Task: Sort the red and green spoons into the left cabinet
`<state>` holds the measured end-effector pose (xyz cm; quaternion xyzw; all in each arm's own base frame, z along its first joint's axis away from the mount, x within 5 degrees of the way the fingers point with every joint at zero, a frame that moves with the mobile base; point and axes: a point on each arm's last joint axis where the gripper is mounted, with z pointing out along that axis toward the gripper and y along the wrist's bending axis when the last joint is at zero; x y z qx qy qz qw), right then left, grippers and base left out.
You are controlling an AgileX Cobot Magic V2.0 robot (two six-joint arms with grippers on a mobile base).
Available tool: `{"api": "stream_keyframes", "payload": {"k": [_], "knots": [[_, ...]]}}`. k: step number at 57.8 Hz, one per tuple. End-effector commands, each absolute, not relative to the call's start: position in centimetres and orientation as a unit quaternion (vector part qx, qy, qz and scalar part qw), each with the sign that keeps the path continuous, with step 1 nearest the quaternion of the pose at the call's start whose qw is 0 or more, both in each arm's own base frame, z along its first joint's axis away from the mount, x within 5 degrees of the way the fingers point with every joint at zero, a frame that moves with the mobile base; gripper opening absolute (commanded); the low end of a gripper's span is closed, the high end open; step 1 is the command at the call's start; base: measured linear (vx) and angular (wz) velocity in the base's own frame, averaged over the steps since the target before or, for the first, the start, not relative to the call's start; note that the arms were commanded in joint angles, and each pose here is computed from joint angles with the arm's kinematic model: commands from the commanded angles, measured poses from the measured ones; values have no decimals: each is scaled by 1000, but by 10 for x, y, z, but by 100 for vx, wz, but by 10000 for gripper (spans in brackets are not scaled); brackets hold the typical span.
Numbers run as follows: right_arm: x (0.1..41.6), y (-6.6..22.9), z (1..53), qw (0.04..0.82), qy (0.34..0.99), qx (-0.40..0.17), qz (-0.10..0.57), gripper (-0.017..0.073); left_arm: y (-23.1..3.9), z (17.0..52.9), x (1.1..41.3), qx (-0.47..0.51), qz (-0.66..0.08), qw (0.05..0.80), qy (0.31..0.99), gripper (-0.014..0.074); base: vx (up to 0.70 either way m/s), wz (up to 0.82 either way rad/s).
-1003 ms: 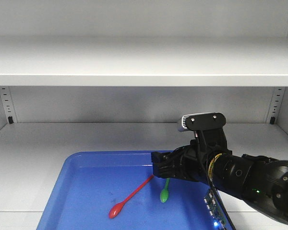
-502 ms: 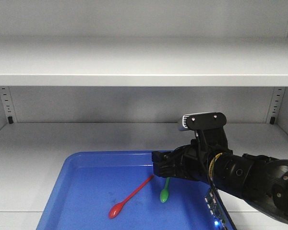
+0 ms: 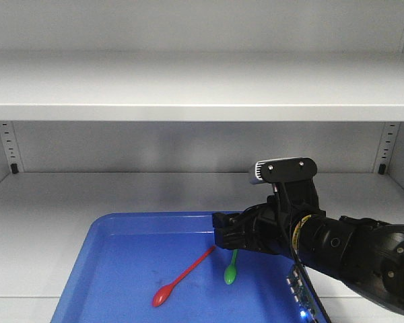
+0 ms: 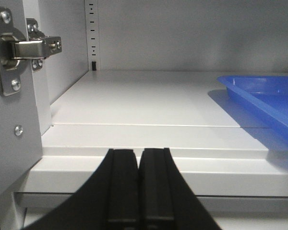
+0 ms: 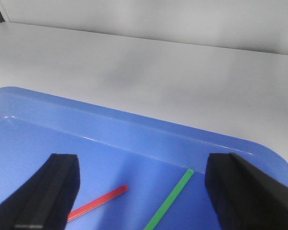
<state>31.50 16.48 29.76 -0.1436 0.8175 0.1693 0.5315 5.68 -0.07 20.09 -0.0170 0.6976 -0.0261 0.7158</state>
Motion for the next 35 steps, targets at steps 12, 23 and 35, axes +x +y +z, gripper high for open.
{"api": "stream_keyframes", "payload": {"k": [12, 23, 35], "knots": [[311, 166, 325, 570, 784, -153, 192, 581, -1, 209, 55, -17, -27, 746, 665, -6, 0, 0], [311, 166, 325, 570, 784, -153, 192, 581, -1, 209, 55, -17, -27, 746, 665, -6, 0, 0], [309, 159, 323, 561, 798, -148, 162, 569, -1, 209, 55, -17, -27, 746, 665, -6, 0, 0]]}}
